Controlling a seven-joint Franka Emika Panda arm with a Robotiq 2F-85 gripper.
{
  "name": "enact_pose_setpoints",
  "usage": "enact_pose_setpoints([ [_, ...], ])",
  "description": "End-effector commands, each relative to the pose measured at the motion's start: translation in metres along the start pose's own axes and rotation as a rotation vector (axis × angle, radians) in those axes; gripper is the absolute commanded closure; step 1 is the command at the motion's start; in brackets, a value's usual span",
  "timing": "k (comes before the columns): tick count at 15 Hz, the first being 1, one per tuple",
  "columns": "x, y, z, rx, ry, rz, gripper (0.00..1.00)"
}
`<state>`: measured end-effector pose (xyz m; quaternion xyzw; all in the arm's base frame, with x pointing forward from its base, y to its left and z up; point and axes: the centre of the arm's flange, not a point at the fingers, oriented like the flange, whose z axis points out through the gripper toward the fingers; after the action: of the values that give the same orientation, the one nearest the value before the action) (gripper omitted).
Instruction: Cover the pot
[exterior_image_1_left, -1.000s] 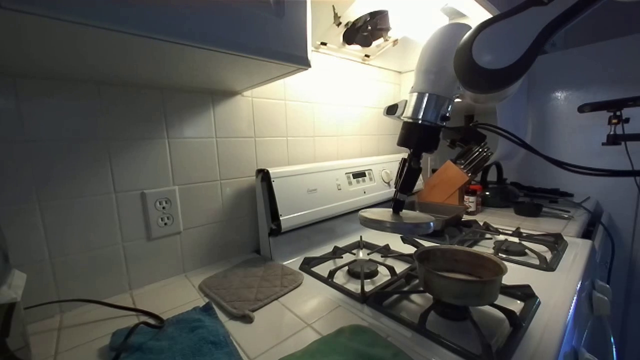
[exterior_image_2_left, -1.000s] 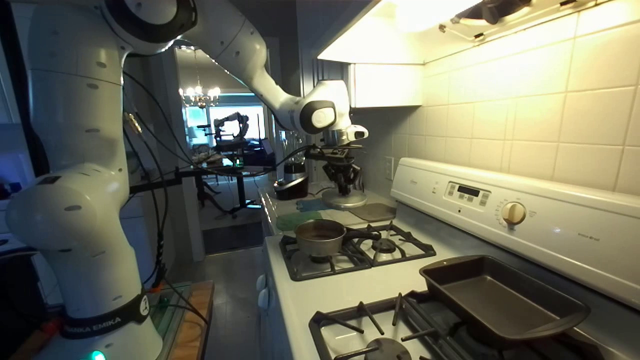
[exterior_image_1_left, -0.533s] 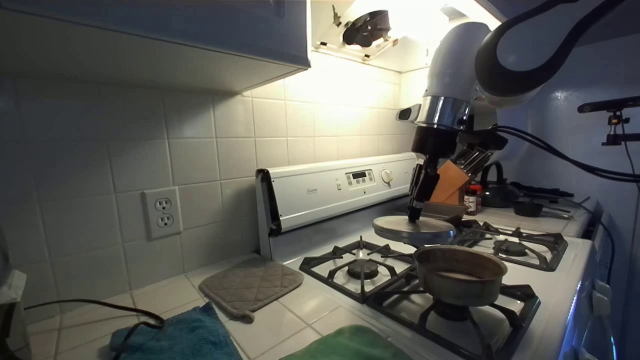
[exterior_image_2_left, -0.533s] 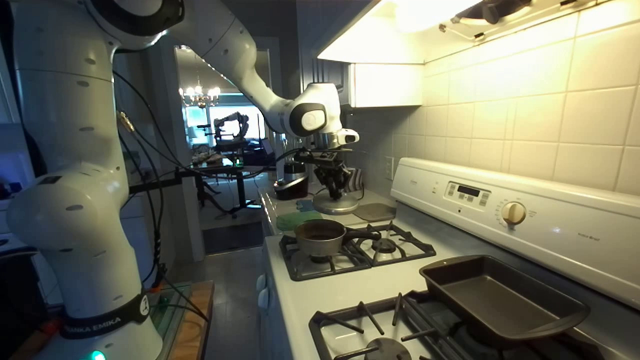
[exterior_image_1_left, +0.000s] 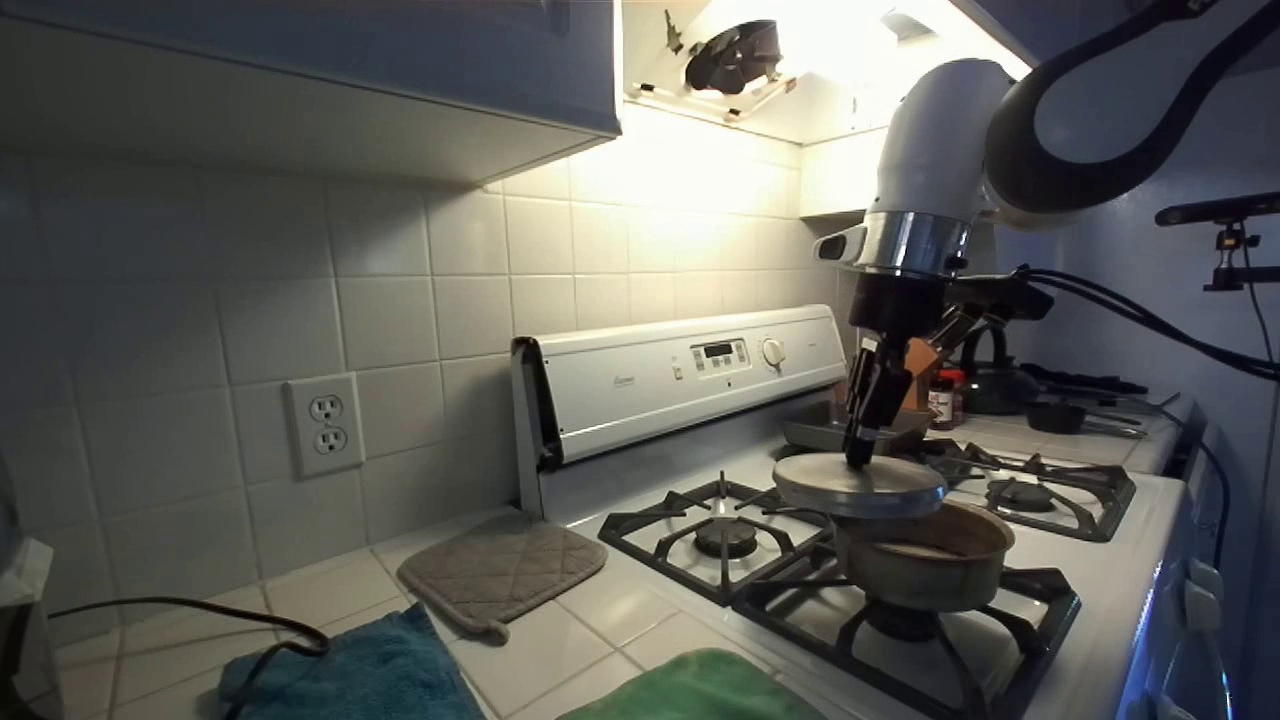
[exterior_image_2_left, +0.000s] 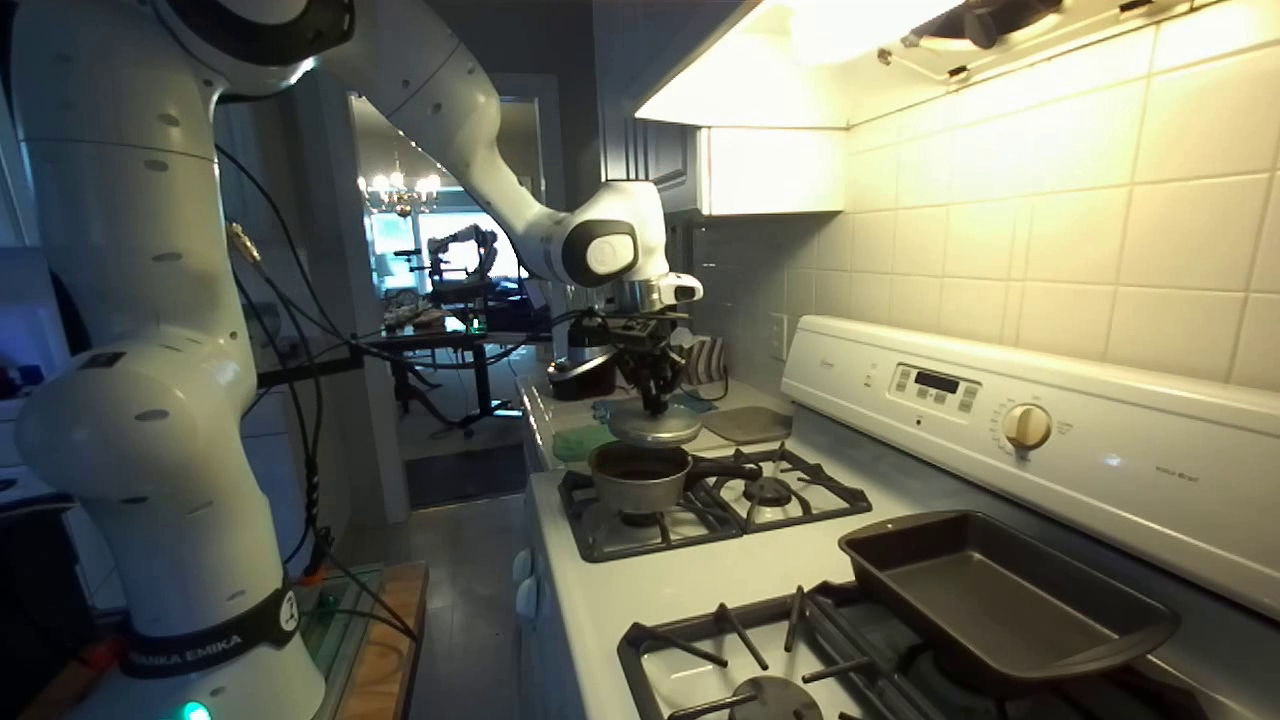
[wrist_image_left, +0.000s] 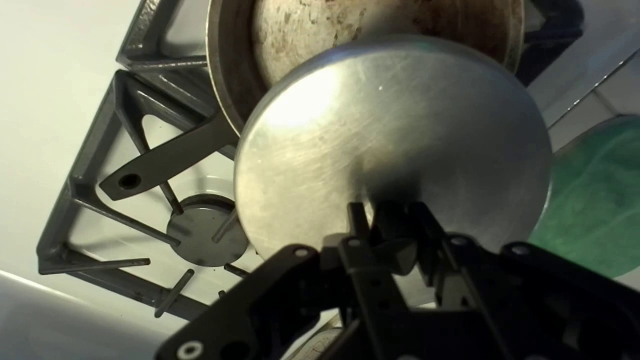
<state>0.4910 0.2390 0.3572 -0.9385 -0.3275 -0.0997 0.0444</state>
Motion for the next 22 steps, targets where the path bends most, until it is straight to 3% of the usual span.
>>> enact_pose_setpoints([
  [1,-0.017,-0.019,-0.009,-0.031,0.016,0.025,0.94],
  [13,-0.087,-0.017,-0.006,-0.081,-0.013,0.133,0.94],
  [22,-0.089,0.015,-0.009,-0.172,0.080,0.111,0.94],
])
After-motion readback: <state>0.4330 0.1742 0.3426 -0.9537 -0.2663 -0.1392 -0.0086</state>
